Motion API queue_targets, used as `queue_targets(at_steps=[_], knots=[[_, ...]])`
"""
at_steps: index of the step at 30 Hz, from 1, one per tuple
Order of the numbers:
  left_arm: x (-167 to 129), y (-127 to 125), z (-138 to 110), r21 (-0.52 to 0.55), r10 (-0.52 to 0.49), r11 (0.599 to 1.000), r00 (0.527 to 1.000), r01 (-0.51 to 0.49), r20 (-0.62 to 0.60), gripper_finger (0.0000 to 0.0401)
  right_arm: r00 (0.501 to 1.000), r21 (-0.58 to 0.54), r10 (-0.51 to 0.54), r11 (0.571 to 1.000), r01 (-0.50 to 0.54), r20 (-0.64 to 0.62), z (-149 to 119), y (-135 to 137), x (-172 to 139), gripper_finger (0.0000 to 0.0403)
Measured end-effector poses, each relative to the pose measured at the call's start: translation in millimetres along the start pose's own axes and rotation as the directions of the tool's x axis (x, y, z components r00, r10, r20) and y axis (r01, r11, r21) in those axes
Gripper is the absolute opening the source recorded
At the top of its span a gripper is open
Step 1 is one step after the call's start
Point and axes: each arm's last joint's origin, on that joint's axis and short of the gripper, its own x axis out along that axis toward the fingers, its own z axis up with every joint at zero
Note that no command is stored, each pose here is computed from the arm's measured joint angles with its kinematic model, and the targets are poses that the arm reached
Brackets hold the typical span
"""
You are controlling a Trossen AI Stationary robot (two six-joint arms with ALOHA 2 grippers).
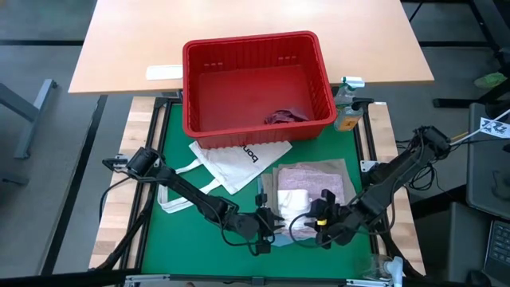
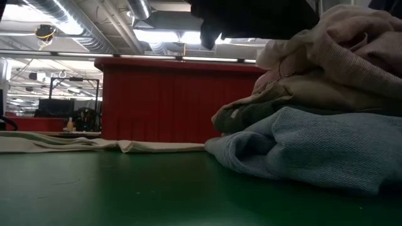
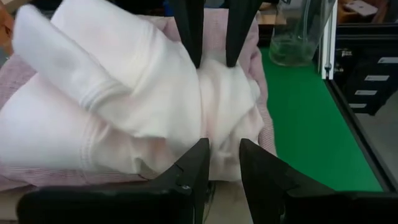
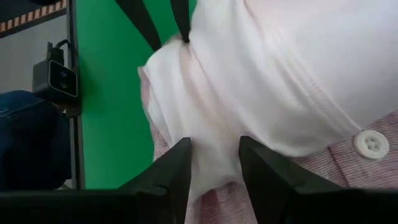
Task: Fold laundry
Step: Fold the white underwear
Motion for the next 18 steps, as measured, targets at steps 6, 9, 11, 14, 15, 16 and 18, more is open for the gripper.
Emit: queue_targets(at_steps=[6, 9, 11, 14, 15, 16, 18], knots=[[-5, -1, 10, 0.022, -0.002, 1.0, 0.998, 0.001, 0.055, 0.0085, 0.998, 0.022, 0.048, 0.999, -0.049, 0.029, 5, -1, -12, 0.0138], [-10, -2, 21, 0.028, -0.024, 0.999, 0.993, 0.021, 0.116, 0.0085, 0.996, 0.035, 0.075, 0.996, -0.077, 0.051, 8, -3, -21, 0.0138], [-14, -2, 27, 0.04, -0.024, 0.999, 0.99, 0.018, 0.142, 0.0085, 0.994, 0.035, 0.082, 0.996, -0.085, 0.072, 11, -4, -26, 0.0138], [-15, -1, 37, 0.066, -0.019, 0.998, 0.982, 0.006, 0.189, 0.0085, 0.991, 0.036, 0.085, 0.995, -0.09, 0.106, 13, -7, -33, 0.0138], [-15, 0, 41, 0.078, -0.014, 0.997, 0.979, -0.002, 0.202, 0.0085, 0.989, 0.027, 0.085, 0.996, -0.089, 0.117, 14, -7, -35, 0.0138], [-14, 1, 44, 0.089, -0.009, 0.996, 0.978, -0.01, 0.211, 0.0085, 0.988, 0.021, 0.084, 0.996, -0.088, 0.13, 15, -8, -37, 0.0138], [-12, 6, 49, 0.089, 0.005, 0.996, 0.974, -0.026, 0.225, 0.0085, 0.984, 0.006, 0.066, 0.998, -0.068, 0.163, 16, -10, -40, 0.0138]])
